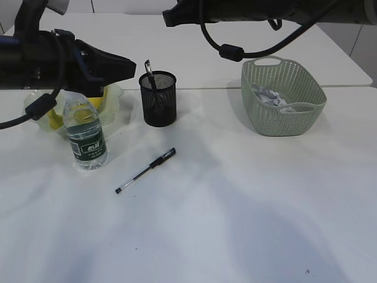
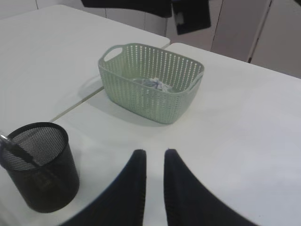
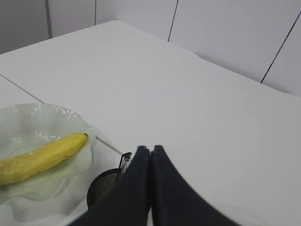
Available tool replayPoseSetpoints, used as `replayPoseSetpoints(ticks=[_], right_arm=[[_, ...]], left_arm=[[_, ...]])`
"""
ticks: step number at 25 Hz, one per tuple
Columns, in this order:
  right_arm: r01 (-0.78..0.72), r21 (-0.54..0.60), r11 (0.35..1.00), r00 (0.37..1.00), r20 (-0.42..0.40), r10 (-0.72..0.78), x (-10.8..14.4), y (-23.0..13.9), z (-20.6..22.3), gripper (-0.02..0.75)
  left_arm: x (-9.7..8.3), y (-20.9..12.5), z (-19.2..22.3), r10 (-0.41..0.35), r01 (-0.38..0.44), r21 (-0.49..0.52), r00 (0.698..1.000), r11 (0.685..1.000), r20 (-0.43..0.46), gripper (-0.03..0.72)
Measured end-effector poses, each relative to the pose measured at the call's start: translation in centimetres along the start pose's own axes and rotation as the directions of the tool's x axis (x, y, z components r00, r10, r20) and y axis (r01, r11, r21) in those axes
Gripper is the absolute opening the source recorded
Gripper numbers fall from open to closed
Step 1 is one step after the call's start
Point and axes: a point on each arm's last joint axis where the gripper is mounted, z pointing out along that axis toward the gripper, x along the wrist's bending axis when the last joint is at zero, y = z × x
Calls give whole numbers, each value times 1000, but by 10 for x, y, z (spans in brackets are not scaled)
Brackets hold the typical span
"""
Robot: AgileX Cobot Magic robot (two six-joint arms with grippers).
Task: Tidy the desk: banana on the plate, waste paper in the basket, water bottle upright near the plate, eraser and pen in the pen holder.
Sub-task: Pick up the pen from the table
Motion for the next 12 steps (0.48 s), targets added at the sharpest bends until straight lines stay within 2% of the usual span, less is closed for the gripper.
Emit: replayPoseSetpoints(ticks=[7,12], right_arm=[[0,2,1000,1000,-1,0,0,0,0,-16],[0,2,1000,1000,-2,0,0,0,0,-16]], left_arm=[[8,-3,0,1,3,41,996,999,-90,87],[20,9,-1,-7,14,36,983,999,-186,89]])
